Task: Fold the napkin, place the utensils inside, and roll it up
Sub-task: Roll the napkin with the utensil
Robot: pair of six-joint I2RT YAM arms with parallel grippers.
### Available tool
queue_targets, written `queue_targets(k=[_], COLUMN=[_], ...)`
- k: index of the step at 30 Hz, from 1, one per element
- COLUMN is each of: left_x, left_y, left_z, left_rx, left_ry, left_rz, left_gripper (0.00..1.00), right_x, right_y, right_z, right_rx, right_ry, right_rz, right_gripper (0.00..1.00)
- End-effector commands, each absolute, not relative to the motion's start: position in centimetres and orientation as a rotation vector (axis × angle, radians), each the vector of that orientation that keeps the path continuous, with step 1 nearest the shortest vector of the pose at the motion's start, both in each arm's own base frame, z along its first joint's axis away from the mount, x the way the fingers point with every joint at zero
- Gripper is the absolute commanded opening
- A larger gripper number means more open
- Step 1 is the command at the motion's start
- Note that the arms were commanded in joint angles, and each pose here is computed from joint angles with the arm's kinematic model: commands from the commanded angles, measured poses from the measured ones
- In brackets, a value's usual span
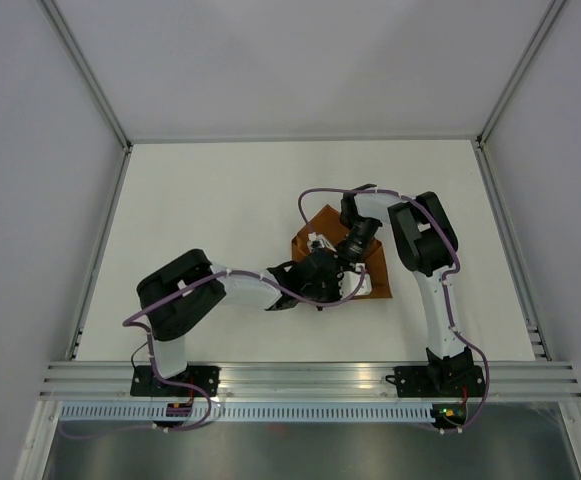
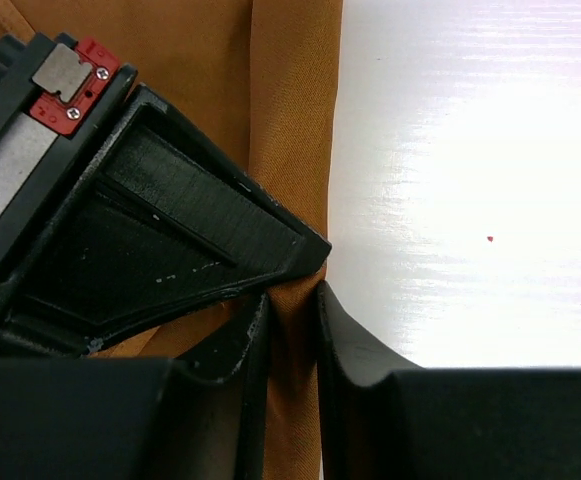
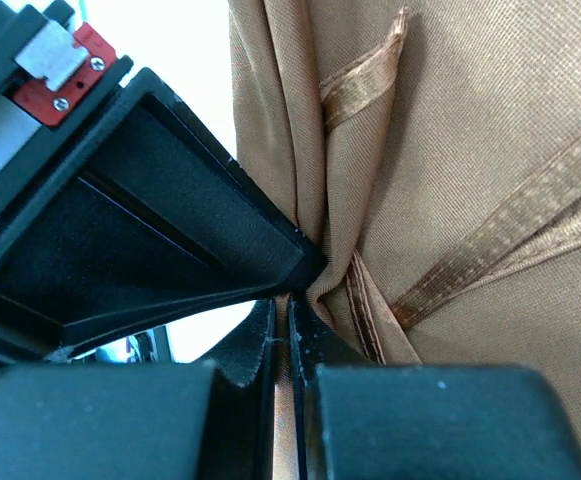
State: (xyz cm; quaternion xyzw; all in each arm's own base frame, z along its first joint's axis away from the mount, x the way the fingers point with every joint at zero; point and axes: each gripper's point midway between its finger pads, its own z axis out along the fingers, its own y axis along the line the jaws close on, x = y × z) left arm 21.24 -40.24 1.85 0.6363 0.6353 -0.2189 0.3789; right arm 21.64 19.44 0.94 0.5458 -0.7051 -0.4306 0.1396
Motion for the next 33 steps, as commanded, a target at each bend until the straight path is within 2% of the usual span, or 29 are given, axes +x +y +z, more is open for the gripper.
queue_targets(k=[1,4,6,8,9,11,15,27,33], left_x=[19.1,19.0,18.7,18.8,18.5,18.3,18.0,17.6,17.7], left_y=[-38.6,-38.6,-38.7,-38.5,-38.6,-38.4,-38.4,-37.7,-37.2], left_z=[-1.8,-1.9,-1.9,-1.8,-1.7,-1.9,-2.0,-2.6,-3.3], left_rx=[1.714,1.704,1.702,1.687,1.689,1.689,1.673,1.608,1.551], left_ry=[1.789,1.826,1.845,1.872,1.879,1.915,1.962,2.052,2.152], left_rz=[-0.63,-0.683,-0.736,-0.765,-0.802,-0.838,-0.909,-1.064,-1.155], left_gripper=[0.22,0.13,0.05,0.02,0.02,0.02,0.02,0.02,0.02], right_x=[24.6,24.6,24.7,24.9,25.0,25.8,27.4,35.1,35.9], right_y=[19.4,19.4,19.7,19.9,20.2,20.4,20.6,18.2,15.6], right_z=[-3.5,-3.4,-3.2,-2.8,-2.5,-1.7,0.1,6.0,9.7], right_rx=[1.825,1.83,1.83,1.823,1.826,1.831,1.818,1.724,1.794], right_ry=[-2.041,-2.042,-2.053,-2.085,-2.099,-2.157,-2.262,-2.845,-3.02], right_rz=[-1.127,-1.131,-1.145,-1.154,-1.162,-1.165,-1.19,-1.156,-1.223], right_gripper=[0.0,0.01,0.06,0.12,0.2,0.3,0.39,0.45,0.45])
